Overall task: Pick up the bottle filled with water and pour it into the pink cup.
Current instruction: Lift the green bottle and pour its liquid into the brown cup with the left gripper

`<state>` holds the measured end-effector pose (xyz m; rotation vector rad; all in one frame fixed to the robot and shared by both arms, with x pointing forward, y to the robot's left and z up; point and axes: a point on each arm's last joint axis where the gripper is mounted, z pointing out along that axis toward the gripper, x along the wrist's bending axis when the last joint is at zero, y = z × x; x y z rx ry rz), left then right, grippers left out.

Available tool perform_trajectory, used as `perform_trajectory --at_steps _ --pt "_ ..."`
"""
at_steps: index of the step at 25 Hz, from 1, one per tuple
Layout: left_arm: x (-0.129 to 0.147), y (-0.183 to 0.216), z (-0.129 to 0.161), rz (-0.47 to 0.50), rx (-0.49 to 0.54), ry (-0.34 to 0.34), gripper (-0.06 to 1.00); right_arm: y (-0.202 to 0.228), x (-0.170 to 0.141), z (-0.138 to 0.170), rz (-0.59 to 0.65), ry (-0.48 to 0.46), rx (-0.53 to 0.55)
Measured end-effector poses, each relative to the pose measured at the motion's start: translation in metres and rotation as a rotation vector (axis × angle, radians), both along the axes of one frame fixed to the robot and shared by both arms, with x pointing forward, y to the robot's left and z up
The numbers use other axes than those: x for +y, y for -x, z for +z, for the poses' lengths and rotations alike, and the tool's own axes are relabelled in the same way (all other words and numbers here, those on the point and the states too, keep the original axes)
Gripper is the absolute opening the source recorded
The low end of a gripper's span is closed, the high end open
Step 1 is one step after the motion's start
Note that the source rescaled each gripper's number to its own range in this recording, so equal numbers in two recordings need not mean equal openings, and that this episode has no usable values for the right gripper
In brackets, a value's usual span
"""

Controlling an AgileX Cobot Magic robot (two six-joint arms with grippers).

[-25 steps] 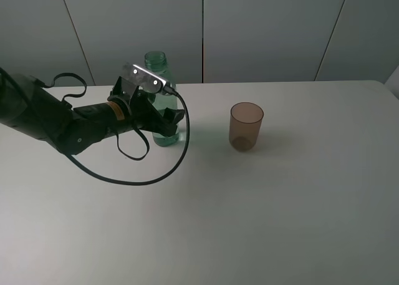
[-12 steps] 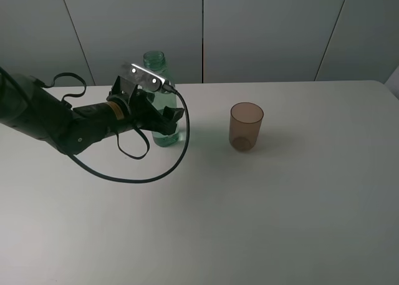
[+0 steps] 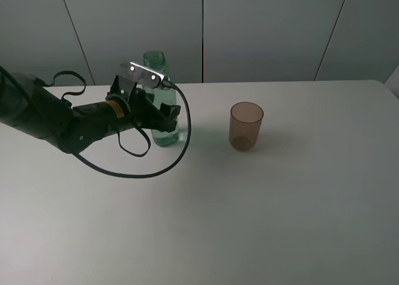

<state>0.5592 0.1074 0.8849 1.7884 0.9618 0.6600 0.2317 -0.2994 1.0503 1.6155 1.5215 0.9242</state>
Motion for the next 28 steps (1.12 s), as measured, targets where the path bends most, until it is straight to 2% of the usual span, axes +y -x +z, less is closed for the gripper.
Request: perform_trajectory --at_steps 3,7,13,21,24,28 --pt "-0.002 -0.004 0.009 0.009 0.022 -0.009 0.02 0.0 0.0 0.0 0.0 0.0 0.0" --pt "-0.014 -0.021 0.028 -0.012 0.012 -0.062 0.02 0.0 0.0 0.0 0.0 0.0 0.0" --pt "-0.038 -0.035 0.055 -0.087 -0.058 -0.144 0.02 0.0 0.0 0.0 0.0 0.0 0.0" --pt "-0.056 -0.048 0.081 -0.189 -0.132 -0.32 0.02 0.0 0.0 0.0 0.0 0.0 0.0" --pt "-0.067 -0.054 0.087 -0.229 -0.155 -0.373 0.02 0.0 0.0 0.0 0.0 0.0 0.0" --pt "-0.077 -0.067 0.078 -0.236 -0.134 -0.384 0.02 0.0 0.0 0.0 0.0 0.0 0.0"
